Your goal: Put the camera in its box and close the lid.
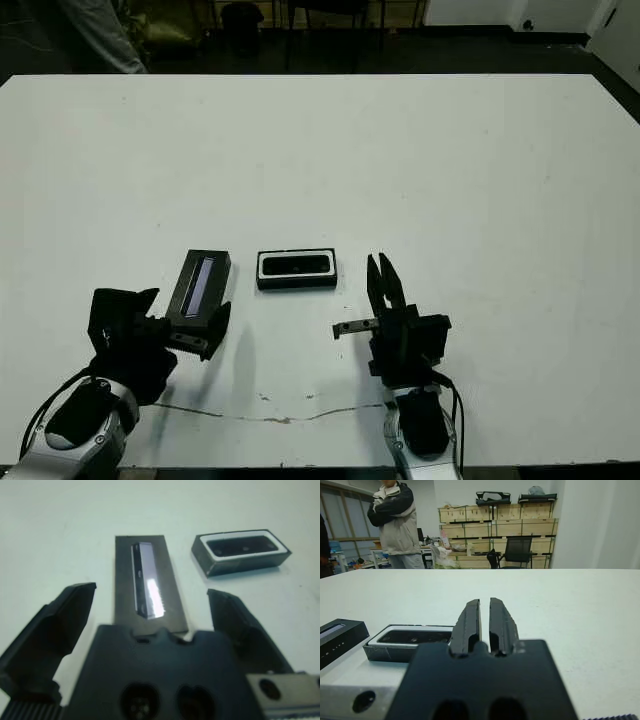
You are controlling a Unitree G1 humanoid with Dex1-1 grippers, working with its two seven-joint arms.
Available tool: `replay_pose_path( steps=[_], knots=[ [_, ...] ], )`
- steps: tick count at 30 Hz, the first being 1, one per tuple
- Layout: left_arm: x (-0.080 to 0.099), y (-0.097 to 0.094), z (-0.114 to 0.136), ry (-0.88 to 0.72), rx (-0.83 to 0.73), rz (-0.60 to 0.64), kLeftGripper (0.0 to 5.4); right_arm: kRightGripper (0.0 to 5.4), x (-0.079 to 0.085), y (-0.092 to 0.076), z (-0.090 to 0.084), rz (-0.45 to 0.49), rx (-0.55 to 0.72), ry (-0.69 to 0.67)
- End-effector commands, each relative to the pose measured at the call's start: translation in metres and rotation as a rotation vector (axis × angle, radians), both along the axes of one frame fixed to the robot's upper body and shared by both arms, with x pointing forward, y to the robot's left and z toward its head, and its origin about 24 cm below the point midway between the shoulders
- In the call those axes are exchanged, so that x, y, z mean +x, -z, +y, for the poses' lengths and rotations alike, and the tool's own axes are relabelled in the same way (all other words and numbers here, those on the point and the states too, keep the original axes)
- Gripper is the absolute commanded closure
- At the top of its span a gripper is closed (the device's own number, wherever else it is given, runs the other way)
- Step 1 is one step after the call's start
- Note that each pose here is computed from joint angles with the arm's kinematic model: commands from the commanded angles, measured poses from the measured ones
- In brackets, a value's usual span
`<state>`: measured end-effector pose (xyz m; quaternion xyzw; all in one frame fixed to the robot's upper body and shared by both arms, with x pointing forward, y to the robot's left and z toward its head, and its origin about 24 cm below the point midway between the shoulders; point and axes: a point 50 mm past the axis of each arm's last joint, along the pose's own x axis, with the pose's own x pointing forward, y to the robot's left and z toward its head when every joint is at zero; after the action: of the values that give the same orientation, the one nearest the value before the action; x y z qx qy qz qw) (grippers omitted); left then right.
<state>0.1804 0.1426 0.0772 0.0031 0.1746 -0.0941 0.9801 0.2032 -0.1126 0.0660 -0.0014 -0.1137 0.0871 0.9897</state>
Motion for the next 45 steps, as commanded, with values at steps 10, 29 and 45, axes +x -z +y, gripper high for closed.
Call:
replay_pose_path(
  steps=[10,29,45],
  knots=[
    [-0.002,0.01,0.004,-0.082,0.1,0.049,0.03,5.4,-0.001,0.006,-0.002,0.023,0.006,-0.005],
    [-0.001,0.014,0.0,-0.079,0.064,0.11,0.03,5.4,-0.002,0.007,-0.001,0.029,0.015,-0.004],
    [-0.001,0.018,-0.001,-0.124,-0.06,0.185,0.0,5.4,-0.003,0.007,-0.002,0.03,0.024,-0.005]
  ],
)
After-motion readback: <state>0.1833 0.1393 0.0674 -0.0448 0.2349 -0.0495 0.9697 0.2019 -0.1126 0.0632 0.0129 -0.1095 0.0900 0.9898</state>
